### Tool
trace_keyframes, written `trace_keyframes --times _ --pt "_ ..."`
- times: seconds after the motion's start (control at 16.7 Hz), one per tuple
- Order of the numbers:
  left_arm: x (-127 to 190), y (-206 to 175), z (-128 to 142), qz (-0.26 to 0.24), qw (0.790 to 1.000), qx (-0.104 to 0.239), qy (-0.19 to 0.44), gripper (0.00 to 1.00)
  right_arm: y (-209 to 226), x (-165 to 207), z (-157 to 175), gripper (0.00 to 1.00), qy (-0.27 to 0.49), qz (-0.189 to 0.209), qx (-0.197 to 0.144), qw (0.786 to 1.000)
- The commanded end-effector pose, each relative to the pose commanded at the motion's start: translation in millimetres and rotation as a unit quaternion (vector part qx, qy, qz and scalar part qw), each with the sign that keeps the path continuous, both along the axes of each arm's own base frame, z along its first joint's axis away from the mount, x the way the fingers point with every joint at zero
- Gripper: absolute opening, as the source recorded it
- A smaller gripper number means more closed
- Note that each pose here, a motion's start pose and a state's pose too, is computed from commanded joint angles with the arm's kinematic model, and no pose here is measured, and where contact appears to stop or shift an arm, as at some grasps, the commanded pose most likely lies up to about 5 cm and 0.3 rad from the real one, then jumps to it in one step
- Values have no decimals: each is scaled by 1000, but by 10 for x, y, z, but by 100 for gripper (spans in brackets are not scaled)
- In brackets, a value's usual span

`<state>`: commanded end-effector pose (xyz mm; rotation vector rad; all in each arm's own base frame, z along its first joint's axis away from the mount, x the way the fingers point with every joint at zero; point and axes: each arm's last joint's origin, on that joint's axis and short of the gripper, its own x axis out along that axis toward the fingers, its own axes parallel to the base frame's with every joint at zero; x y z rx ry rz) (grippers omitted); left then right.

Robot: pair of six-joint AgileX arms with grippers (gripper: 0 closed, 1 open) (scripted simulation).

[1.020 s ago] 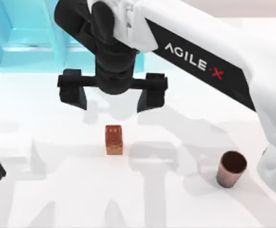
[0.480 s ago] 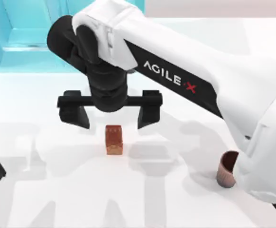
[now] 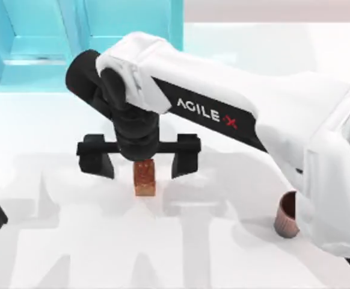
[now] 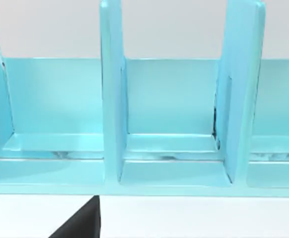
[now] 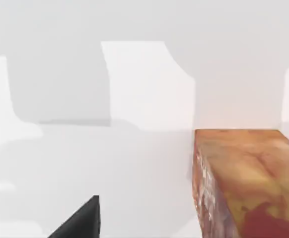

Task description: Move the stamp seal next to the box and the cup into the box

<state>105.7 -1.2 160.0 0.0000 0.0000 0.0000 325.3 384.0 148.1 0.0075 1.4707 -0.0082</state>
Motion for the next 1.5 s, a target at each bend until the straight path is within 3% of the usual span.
trace_keyframes --times 0.24,0.48,1.26,1.5 --pt "0 0 0 0 1000 0 0 100 -13 4 -263 100 0 0 0 1000" --pt "0 0 0 0 1000 0 0 100 -14 4 -271 100 0 0 0 1000" --pt "0 0 0 0 1000 0 0 100 -14 4 -271 2 0 0 0 1000" --pt "0 0 0 0 1000 0 0 100 -14 4 -271 0 0 0 0 1000"
